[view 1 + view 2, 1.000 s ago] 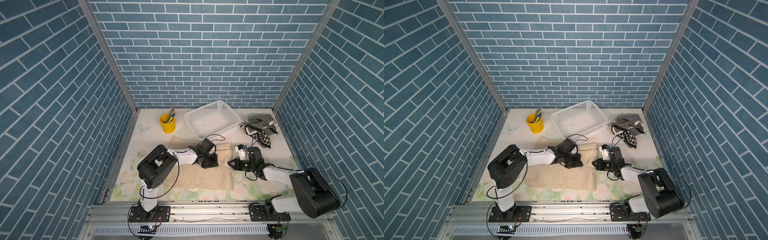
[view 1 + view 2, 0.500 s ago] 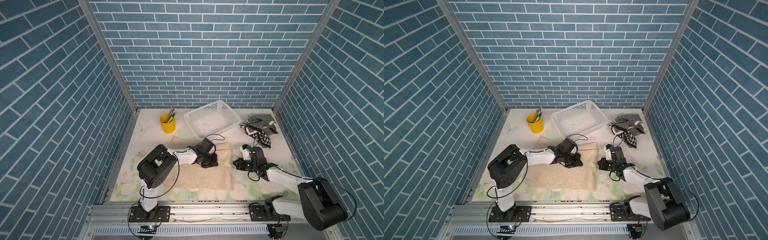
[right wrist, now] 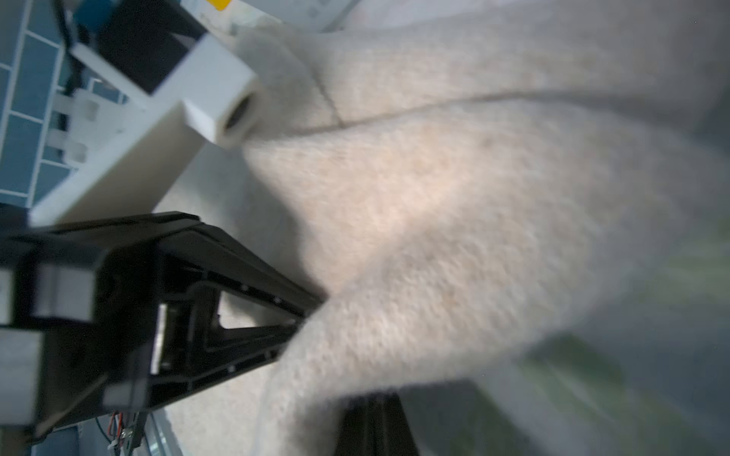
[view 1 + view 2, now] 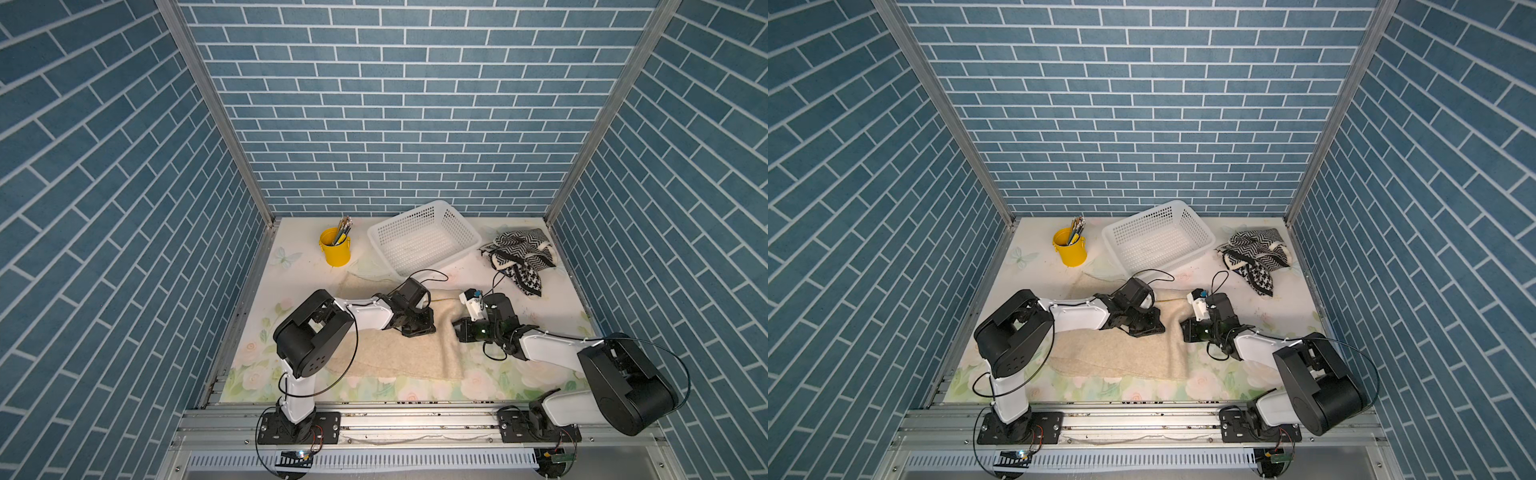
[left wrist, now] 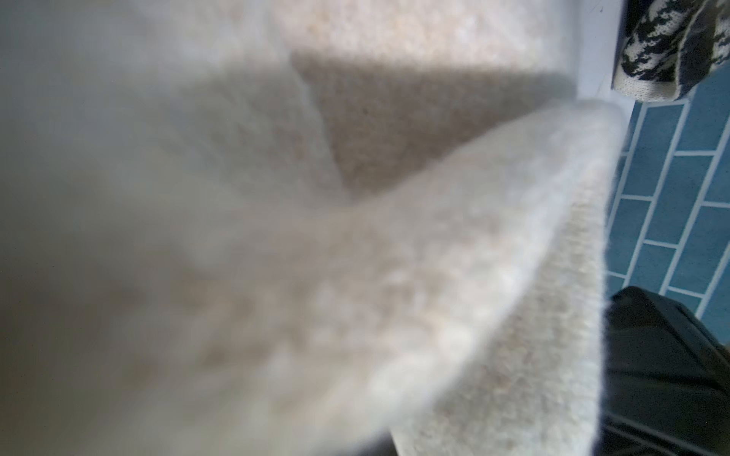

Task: Roll up the scarf and place it into the basket
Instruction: Roll the scarf at the center of the board.

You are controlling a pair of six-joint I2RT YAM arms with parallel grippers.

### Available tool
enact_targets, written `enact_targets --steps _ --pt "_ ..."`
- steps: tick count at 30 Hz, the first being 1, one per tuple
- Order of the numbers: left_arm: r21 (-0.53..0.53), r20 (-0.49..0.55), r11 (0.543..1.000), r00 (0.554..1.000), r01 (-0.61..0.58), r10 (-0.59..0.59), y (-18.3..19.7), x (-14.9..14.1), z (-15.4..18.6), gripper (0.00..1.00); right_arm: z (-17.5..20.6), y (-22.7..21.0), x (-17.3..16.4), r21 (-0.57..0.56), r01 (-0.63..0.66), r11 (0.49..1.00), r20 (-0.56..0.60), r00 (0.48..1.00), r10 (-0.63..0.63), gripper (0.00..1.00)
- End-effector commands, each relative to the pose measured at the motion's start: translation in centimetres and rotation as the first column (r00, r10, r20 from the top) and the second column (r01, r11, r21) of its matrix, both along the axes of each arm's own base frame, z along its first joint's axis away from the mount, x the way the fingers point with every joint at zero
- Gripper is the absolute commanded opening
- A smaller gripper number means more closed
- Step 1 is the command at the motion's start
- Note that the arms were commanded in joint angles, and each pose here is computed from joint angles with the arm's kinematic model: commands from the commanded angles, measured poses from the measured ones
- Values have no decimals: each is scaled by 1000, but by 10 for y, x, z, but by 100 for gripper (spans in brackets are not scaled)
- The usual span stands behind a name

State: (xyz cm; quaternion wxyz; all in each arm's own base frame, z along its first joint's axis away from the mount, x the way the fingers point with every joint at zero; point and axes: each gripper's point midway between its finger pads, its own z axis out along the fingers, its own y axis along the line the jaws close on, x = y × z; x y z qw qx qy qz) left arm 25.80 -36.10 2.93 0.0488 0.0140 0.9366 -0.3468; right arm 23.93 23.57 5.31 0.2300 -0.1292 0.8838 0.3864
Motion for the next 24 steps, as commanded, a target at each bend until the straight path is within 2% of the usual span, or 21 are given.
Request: enact_targets --steps 1,9,12,17,24 --pt "35 6 998 998 -61 61 26 7 5 0 30 23 2 79 -54 995 62 997 49 0" --pt "6 120 982 976 -186 184 89 36 64 0 15 51 4 73 -112 991 26 994 110 0" --pt "-44 136 988 979 -147 151 82 33 80 0 3 61 6 71 -128 989 -4 992 129 0" --pt "-106 129 992 988 -71 84 54 23 85 1 -7 71 7 78 -133 988 -29 990 135 0" --pt "-122 72 991 996 -47 56 28 17 56 1 0 70 7 79 -123 989 -17 992 125 0"
